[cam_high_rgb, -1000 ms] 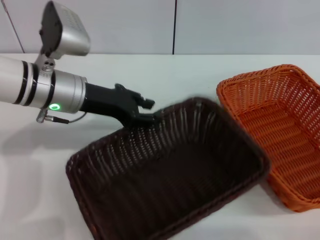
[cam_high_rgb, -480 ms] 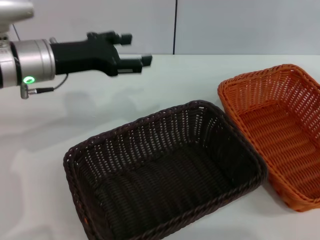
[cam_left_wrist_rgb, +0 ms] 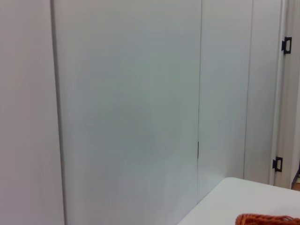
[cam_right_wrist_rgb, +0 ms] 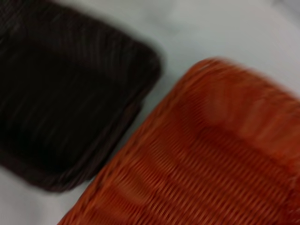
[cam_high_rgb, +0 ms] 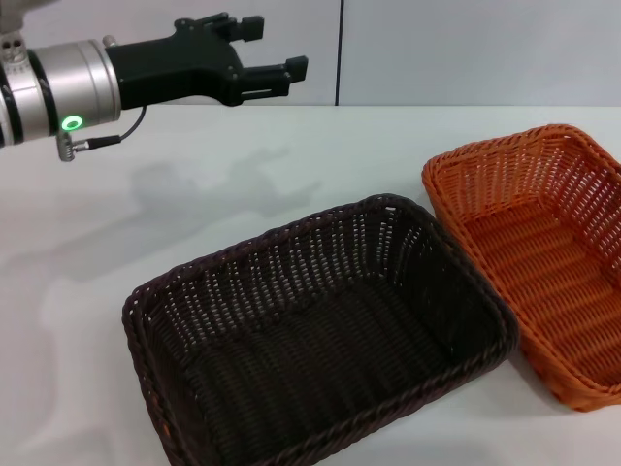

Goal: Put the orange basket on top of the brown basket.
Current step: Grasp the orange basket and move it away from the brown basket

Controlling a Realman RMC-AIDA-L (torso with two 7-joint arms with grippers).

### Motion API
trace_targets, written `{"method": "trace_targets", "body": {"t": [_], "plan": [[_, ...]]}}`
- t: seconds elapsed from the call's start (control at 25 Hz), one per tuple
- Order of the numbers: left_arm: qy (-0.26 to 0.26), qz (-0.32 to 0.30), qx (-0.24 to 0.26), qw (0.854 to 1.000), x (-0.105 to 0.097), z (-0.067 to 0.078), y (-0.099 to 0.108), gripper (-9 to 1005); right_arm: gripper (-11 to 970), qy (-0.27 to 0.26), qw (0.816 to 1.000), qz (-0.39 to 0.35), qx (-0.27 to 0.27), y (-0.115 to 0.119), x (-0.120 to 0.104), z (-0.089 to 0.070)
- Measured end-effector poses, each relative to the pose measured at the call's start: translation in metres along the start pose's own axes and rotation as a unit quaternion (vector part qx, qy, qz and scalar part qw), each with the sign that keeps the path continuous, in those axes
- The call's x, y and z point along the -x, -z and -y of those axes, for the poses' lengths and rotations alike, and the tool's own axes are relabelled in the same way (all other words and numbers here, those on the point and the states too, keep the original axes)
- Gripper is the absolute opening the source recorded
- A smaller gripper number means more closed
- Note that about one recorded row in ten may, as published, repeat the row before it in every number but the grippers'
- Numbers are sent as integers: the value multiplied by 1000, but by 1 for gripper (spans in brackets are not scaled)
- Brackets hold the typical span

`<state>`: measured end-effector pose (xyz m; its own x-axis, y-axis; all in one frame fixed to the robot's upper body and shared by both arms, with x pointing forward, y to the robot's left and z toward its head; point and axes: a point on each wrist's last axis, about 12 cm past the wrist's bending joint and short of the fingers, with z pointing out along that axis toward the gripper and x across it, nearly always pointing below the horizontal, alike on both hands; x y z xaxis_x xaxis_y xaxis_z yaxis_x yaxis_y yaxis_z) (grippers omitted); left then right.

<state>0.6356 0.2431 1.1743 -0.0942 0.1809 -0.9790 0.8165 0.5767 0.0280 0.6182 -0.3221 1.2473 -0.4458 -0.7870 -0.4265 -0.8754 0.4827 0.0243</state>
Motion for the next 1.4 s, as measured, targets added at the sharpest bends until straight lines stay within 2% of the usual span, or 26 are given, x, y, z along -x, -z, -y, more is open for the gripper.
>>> {"method": "trace_targets", "body": {"t": [0.28,0.56,0.8,0.84,1.04,1.2,1.24,1.4], "plan": [[-1,7,-5,1000,9,0,-9,840,536,72,991,-100,47,-34,19,-23],[11,7,-2,1000,6,-1,-7,840,536,115,981,-124,92,-65,27,-41],[8,8,12,1000,9,-5,-8,840,536,167,962,-145,162,-86,43,-62],[8,8,12,1000,9,-5,-8,840,536,185,953,-153,185,-90,49,-71],[3,7,13,1000,12,-6,-12,840,536,209,938,-157,226,-94,59,-85],[-3,5,20,1000,14,-8,-13,839,536,228,920,-141,284,-97,67,-98],[-3,5,20,1000,14,-8,-13,839,536,241,909,-131,314,-96,71,-103],[-6,5,29,1000,15,-11,-13,839,536,254,898,-118,340,-95,77,-108]]}}
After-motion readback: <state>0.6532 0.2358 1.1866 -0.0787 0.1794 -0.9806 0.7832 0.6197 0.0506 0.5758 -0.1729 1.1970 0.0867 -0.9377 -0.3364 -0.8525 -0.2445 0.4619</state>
